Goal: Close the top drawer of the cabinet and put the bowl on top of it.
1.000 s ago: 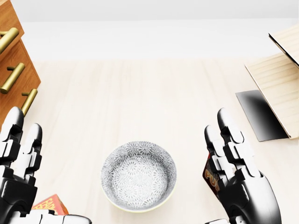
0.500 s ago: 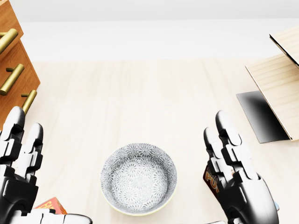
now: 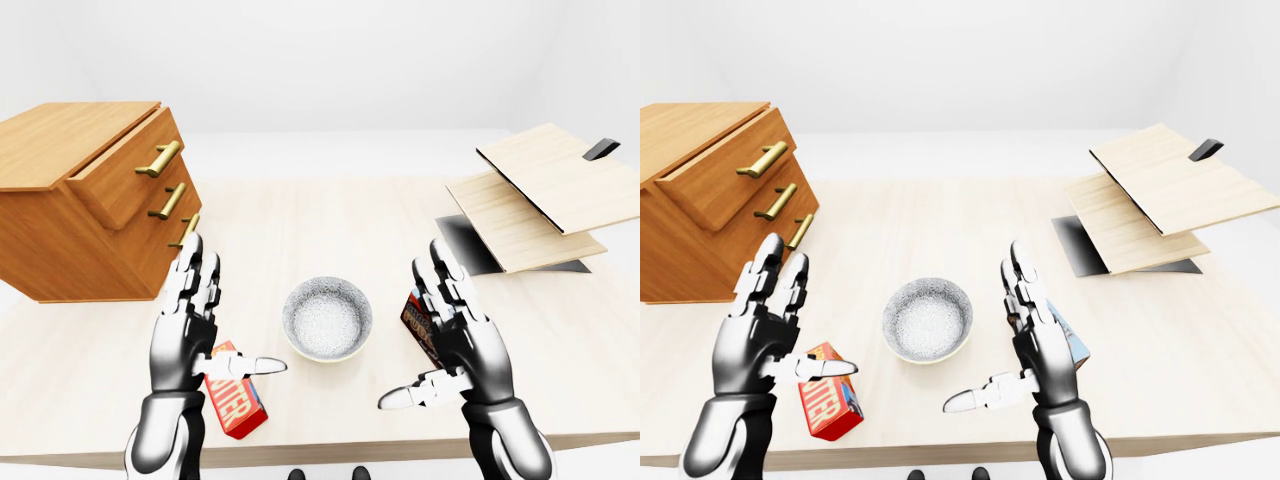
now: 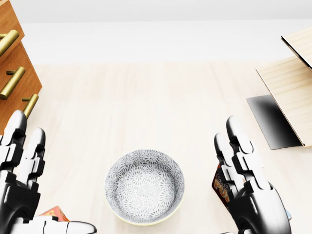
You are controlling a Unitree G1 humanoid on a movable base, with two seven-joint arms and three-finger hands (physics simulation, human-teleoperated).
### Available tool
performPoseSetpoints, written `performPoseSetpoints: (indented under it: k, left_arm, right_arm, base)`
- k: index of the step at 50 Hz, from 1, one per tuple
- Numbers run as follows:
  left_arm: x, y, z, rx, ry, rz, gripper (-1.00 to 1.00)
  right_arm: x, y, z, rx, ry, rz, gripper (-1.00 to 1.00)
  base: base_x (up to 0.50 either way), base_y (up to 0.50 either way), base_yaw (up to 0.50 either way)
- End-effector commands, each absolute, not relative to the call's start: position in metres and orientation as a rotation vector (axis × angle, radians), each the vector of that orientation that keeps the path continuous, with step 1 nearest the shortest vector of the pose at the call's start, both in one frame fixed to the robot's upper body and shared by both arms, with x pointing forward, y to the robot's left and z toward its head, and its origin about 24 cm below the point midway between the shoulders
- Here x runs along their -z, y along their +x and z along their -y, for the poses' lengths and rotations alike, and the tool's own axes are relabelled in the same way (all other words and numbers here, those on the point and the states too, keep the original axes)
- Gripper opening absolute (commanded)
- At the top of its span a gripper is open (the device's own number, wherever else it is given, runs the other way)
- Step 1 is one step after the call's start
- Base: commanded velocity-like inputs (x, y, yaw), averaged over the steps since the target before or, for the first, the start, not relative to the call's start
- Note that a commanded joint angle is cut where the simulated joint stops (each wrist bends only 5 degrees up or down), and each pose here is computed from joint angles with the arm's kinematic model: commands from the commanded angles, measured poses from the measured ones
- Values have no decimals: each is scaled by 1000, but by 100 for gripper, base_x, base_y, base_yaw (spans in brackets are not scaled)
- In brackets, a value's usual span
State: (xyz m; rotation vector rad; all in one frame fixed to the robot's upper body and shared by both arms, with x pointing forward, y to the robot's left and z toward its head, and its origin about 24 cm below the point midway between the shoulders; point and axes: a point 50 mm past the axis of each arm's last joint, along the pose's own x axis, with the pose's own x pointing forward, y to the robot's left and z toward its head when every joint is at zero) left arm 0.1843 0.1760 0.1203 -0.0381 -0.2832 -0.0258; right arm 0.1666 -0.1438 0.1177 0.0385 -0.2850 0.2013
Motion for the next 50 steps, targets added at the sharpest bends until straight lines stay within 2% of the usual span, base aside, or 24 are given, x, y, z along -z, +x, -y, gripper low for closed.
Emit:
performPoseSetpoints:
  k: [1,18,50]
  left_arm:
    - [-119,186,-176,23,-37,280,100]
    - [-117,188,-176,26,-36,270,100]
    - [-112,192,-173,43,-24,249,100]
  right_arm:
    - [-118,167,143,-209,46,284,100]
    - [-122,165,141,-208,43,287,100]
    - [-119,165,139,-228,49,284,100]
  base:
    - [0,0,0]
    - [0,0,0]
    - [0,23,0]
